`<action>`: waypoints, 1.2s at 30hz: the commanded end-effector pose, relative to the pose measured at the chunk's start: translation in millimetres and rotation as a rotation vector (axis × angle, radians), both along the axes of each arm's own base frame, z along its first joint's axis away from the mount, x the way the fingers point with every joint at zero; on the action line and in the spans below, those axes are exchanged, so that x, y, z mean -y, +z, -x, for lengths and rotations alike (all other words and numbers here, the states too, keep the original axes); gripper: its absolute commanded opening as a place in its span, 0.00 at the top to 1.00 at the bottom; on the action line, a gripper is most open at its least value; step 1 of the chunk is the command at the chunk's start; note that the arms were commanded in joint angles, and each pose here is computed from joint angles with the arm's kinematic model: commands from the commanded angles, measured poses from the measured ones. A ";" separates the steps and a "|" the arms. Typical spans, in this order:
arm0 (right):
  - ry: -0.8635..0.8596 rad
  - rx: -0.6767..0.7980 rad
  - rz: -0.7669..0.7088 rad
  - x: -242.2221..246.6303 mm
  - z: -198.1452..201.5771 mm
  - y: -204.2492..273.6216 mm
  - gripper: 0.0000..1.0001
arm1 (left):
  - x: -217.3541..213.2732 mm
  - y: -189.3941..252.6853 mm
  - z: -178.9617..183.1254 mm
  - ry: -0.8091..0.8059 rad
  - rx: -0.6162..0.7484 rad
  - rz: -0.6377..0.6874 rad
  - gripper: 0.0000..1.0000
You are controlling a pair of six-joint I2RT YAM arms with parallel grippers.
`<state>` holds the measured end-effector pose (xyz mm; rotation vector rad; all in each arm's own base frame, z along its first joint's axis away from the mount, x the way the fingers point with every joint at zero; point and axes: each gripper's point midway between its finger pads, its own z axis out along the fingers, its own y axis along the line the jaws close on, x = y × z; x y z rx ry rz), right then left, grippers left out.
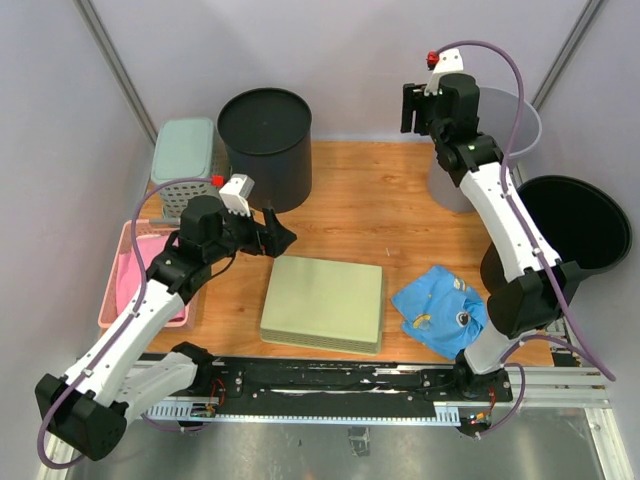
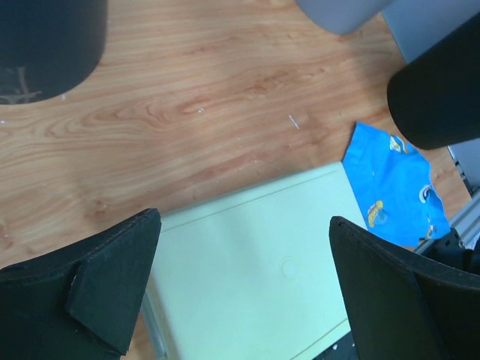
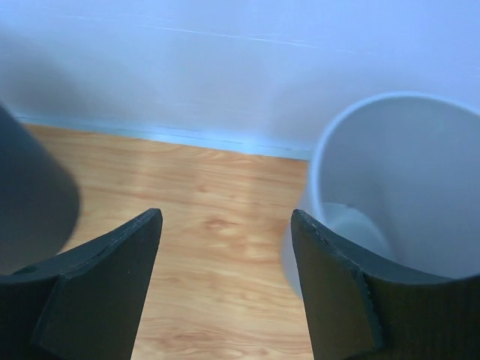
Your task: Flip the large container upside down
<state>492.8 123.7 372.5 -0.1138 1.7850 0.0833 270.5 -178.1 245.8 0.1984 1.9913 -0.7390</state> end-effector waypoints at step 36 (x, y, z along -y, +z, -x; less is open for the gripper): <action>0.255 -0.215 0.143 3.4 13.0 -13.3 0.99 | 7.1 9.4 -1.9 0.008 0.005 0.013 0.01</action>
